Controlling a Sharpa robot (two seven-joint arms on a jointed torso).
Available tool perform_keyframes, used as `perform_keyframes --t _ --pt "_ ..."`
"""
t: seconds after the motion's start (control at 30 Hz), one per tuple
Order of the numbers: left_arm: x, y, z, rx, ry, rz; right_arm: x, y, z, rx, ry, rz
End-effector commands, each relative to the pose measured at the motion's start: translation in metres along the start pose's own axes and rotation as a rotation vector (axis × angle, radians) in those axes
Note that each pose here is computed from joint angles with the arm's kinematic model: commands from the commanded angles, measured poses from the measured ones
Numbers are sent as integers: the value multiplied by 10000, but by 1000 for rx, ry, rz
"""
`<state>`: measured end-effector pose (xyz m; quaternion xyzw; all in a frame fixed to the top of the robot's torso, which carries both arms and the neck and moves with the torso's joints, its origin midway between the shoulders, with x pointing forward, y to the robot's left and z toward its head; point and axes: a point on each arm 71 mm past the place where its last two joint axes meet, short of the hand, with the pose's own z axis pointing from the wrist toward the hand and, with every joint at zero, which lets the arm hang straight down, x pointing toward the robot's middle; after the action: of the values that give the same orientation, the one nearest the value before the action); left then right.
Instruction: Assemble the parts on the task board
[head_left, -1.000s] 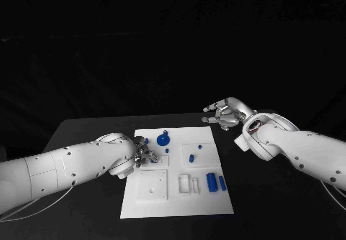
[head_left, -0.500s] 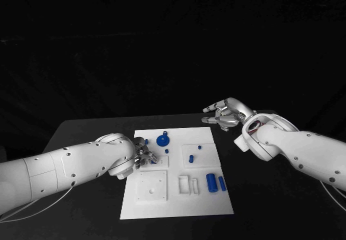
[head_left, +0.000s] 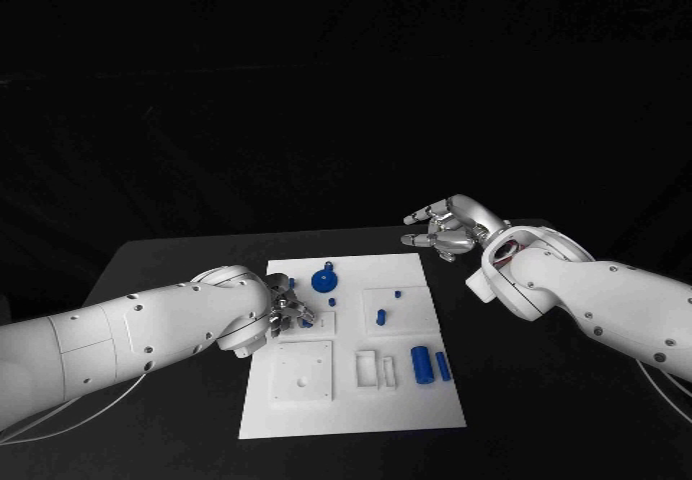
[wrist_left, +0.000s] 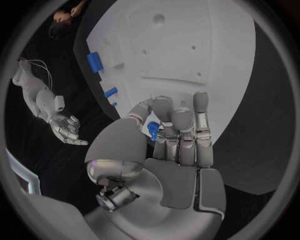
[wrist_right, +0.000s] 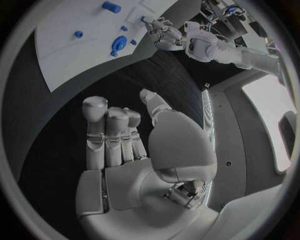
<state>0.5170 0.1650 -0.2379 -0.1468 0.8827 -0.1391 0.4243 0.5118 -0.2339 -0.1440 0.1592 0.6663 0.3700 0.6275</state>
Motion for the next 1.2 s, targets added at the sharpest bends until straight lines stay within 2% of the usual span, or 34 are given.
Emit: perform_keyframes --t 0.03,0.57,1.2 --pt "96 -25 11 1 49 24 12 7 2 -5 13 0" --pt "120 -59 27 0 78 68 21 10 8 -5 16 0" --pt "102 11 22 -15 91 86 18 4 7 -4 16 0"
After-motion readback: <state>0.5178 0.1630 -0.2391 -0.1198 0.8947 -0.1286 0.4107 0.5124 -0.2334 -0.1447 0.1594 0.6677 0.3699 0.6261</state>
